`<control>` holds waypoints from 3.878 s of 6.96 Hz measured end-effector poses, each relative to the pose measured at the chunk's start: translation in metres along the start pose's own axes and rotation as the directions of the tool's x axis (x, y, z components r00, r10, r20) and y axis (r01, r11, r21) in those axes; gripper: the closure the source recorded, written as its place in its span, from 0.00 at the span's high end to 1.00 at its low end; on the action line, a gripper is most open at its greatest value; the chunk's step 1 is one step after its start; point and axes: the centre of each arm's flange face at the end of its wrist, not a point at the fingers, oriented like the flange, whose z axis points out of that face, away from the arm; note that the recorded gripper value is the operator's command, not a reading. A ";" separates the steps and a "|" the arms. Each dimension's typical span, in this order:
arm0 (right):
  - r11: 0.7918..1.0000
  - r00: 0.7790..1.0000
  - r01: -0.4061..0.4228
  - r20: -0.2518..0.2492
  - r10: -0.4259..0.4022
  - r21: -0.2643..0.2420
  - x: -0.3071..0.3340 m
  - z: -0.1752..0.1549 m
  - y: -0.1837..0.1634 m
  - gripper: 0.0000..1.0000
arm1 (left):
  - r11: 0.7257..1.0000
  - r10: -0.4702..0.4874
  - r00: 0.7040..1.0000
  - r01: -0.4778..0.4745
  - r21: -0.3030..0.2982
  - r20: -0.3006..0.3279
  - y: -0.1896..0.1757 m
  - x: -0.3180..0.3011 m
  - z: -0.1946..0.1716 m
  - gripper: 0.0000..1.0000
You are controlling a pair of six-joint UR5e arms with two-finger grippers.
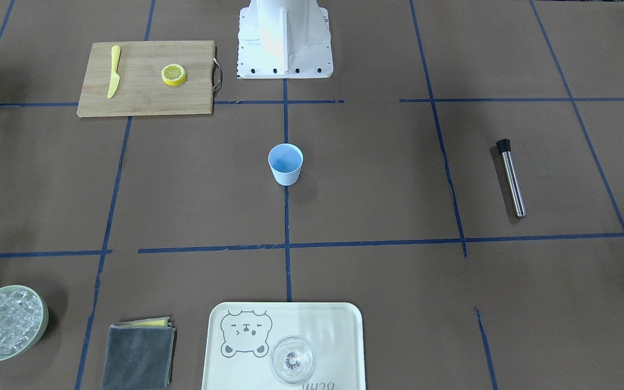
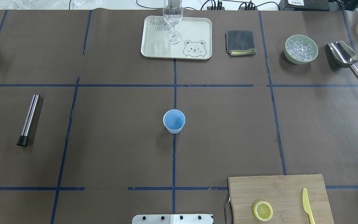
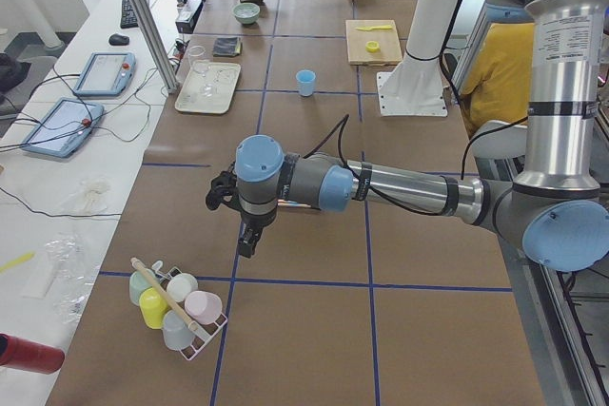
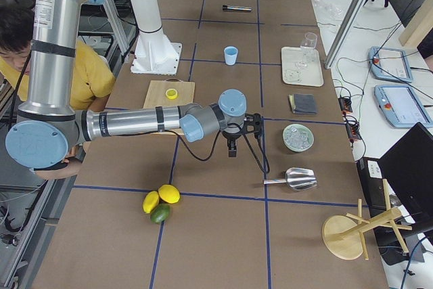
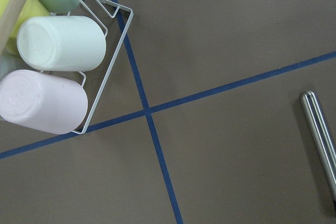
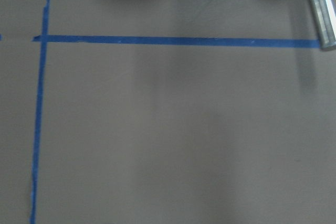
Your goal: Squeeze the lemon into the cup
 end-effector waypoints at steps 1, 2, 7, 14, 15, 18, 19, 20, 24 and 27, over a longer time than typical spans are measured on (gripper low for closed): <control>0.998 0.998 -0.058 0.013 0.059 -0.018 -0.058 0.011 0.019 1.00 | 1.000 -0.001 1.000 0.001 -0.001 0.000 0.001 -0.001 0.000 1.00; 0.994 0.994 -0.109 0.002 0.109 -0.027 -0.128 0.027 0.050 1.00 | 1.000 -0.001 1.000 0.001 -0.002 0.000 0.001 -0.001 0.001 1.00; 0.965 0.966 -0.256 -0.013 0.257 0.052 -0.330 0.115 0.231 1.00 | 1.000 -0.005 1.000 0.005 -0.005 0.000 0.004 -0.003 0.002 1.00; 0.965 0.950 -0.261 -0.168 0.262 0.026 -0.340 0.171 0.279 0.95 | 1.000 -0.007 1.000 0.006 -0.005 -0.030 0.010 0.000 0.003 1.00; 0.966 0.951 -0.258 -0.171 0.258 0.021 -0.340 0.172 0.282 0.91 | 1.000 -0.007 0.999 0.007 -0.005 -0.035 0.010 0.000 0.003 1.00; 0.967 0.950 -0.255 -0.180 0.254 0.018 -0.338 0.176 0.285 0.82 | 1.000 -0.005 0.999 0.005 -0.001 -0.038 0.010 0.002 0.001 1.00; 0.967 0.950 -0.255 -0.184 0.253 0.018 -0.337 0.177 0.286 0.68 | 1.000 -0.004 0.999 0.004 0.000 -0.038 0.010 0.002 0.001 1.00; 0.967 0.950 -0.255 -0.185 0.253 0.017 -0.337 0.178 0.286 0.57 | 1.000 -0.003 0.999 0.003 0.001 -0.038 0.010 0.002 0.000 1.00; 0.966 0.949 -0.257 -0.182 0.256 0.019 -0.337 0.177 0.285 0.43 | 1.000 -0.002 0.999 0.002 0.004 -0.037 0.010 0.003 -0.001 1.00; 0.966 0.951 -0.259 -0.169 0.258 0.017 -0.340 0.169 0.283 0.43 | 1.000 0.000 0.999 0.000 0.007 -0.037 0.009 0.004 -0.003 1.00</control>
